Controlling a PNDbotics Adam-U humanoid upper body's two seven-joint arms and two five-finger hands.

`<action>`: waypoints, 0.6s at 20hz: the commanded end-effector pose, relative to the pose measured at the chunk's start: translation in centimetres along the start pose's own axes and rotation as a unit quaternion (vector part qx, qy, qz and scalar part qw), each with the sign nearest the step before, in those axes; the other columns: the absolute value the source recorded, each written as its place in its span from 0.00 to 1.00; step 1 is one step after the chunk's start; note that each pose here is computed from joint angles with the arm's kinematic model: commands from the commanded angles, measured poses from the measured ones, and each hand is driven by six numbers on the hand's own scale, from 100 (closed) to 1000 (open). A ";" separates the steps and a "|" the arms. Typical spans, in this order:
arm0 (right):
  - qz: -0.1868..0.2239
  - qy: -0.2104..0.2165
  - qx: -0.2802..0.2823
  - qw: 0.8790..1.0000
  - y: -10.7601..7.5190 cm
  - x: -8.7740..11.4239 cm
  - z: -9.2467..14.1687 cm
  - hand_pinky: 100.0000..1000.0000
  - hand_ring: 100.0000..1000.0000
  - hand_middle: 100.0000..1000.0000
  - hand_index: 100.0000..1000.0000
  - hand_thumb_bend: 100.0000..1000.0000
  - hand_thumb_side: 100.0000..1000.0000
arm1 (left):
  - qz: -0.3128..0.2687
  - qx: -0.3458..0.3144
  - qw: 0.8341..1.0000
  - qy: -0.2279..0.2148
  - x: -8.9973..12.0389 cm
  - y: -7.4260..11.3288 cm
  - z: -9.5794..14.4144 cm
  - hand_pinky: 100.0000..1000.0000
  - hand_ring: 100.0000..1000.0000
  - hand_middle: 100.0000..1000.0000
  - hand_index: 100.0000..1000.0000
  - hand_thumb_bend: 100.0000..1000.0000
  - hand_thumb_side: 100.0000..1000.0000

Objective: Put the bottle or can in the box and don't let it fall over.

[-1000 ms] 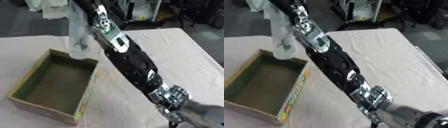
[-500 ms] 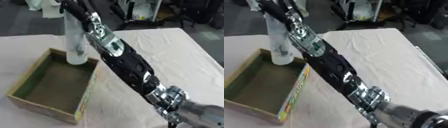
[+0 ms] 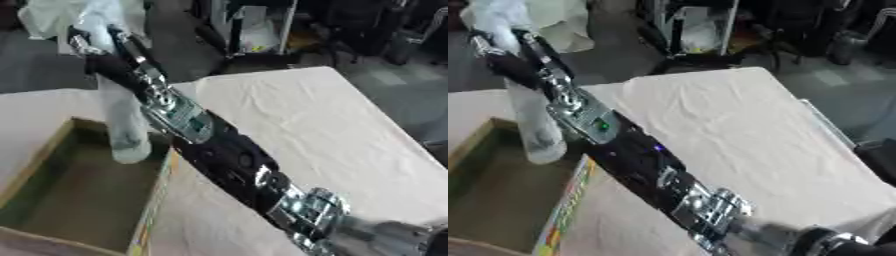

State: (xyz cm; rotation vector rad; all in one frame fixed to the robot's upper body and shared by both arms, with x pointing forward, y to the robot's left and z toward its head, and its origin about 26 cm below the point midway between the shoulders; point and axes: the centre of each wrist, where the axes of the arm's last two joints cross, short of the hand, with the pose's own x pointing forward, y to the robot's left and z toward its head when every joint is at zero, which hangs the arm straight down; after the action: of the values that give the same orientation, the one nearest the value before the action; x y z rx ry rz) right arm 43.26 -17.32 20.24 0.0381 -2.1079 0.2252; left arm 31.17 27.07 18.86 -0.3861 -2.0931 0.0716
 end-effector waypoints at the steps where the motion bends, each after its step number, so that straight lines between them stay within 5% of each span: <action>1: -0.004 -0.024 -0.009 1.000 -0.2 0.4 -0.4 0.26 0.38 0.51 0.40 0.00 0.41 | -0.004 0.002 1.000 -0.018 0.9 -0.1 -0.4 1.00 0.93 1.00 0.77 0.13 0.79; 8: 0.022 -0.036 0.016 0.999 0.0 -1.1 0.5 0.59 0.63 0.79 0.60 0.00 0.41 | -0.012 0.023 1.000 -0.018 1.0 0.3 -0.3 1.00 0.96 1.00 0.78 0.13 0.80; 12: 0.043 -0.029 0.053 0.997 0.1 -1.5 0.8 0.68 0.76 0.91 0.70 0.00 0.41 | -0.019 0.039 0.999 -0.022 1.1 0.4 -0.2 1.00 0.97 1.00 0.79 0.13 0.80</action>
State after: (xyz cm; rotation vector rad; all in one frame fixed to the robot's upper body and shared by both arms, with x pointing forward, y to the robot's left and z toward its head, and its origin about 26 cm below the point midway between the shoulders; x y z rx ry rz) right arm 43.31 -17.46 17.62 0.0236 -2.1299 0.3523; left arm 31.14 27.49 18.93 -0.3253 -2.0991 0.1424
